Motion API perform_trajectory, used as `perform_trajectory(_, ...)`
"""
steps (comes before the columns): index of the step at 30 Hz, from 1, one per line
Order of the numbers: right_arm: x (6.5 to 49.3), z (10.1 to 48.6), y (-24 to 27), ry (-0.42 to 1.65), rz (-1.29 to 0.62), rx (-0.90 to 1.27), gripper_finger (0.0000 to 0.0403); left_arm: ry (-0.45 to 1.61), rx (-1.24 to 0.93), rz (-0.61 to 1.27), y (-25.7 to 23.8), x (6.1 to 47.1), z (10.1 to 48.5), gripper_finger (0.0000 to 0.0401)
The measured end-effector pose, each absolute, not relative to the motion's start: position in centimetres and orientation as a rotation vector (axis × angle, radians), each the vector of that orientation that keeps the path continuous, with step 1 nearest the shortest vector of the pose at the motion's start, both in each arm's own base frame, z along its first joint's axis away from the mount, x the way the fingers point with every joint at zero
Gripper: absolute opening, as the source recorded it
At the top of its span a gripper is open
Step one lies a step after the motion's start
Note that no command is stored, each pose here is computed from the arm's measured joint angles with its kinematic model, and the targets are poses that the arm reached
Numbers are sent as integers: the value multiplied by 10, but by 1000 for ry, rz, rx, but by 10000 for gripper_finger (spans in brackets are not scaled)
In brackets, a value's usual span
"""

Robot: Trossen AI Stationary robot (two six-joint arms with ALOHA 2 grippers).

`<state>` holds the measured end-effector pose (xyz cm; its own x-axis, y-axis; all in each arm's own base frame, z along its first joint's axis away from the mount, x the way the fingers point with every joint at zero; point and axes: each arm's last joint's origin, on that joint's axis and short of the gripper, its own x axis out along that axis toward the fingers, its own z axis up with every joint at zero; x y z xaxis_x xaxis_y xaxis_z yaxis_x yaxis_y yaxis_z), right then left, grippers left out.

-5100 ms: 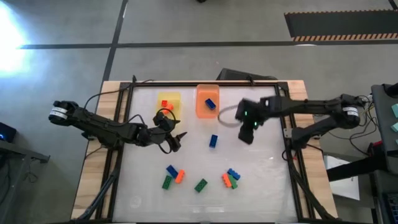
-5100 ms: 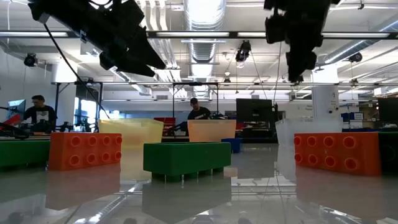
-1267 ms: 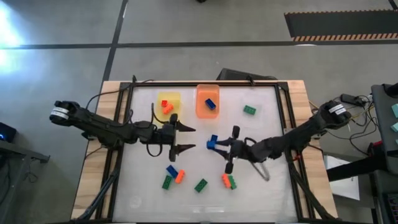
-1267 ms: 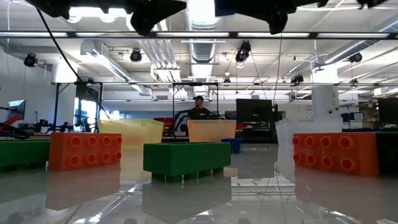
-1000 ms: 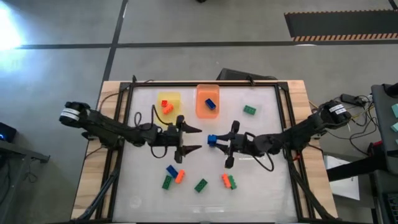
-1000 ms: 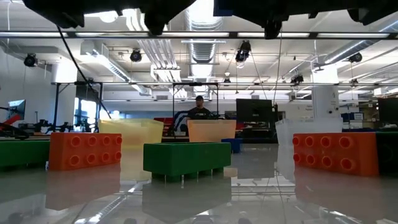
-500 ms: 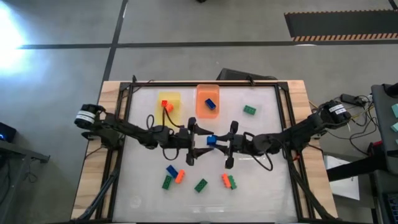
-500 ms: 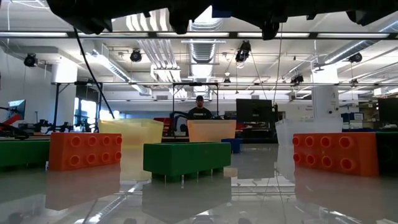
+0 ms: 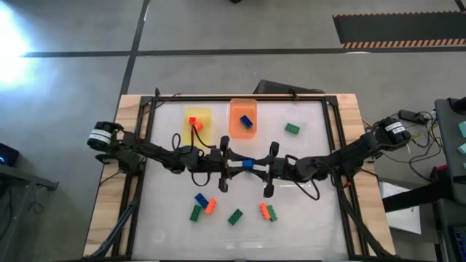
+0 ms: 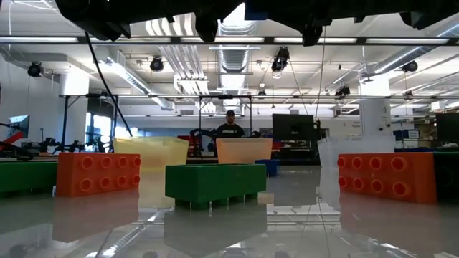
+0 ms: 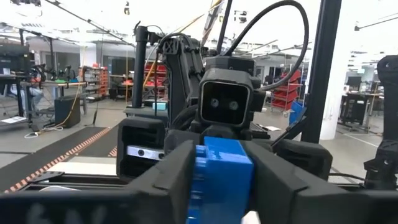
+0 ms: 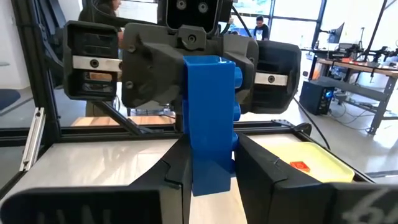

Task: Sort & place blocks by color
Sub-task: Put the blue game piece into the orange bin

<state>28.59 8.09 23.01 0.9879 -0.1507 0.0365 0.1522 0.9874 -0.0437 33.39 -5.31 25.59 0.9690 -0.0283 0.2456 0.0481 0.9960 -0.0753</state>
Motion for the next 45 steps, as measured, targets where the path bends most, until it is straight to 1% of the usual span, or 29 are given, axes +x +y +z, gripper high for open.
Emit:
perform_trajectory(2,286,230,81,-36,-151,-31,77,-247,-73,-37,-53,334,256,90)
perform_trajectory(4,286,230,81,-38,-152,-20,85,-247,-70,-37,-53,334,256,84)
perform_trajectory(11,287,230,77,-39,-163,22,188,-245,-85,-36,-53,334,256,83)
perform_trajectory(13,286,232,77,-40,-165,23,206,-245,-84,-38,-53,334,256,84)
perform_trajectory(16,281,239,75,-33,-168,22,222,-222,-81,-32,-50,333,256,86)
perform_trajectory(20,268,250,71,24,-169,37,225,-156,-75,27,-43,329,259,87)
perform_trajectory(23,255,258,67,71,-174,44,222,-48,-58,102,-34,327,262,88)
perform_trajectory(27,235,266,61,152,-177,28,219,149,-21,216,-18,329,271,88)
perform_trajectory(30,221,269,56,211,-177,7,219,315,8,267,-3,332,279,89)
perform_trajectory(35,205,274,51,212,-174,-16,219,529,55,343,27,337,296,90)
perform_trajectory(38,199,276,49,196,-169,-40,219,591,67,386,46,340,302,90)
perform_trajectory(45,188,268,46,188,-165,-66,219,577,28,444,94,356,309,90)
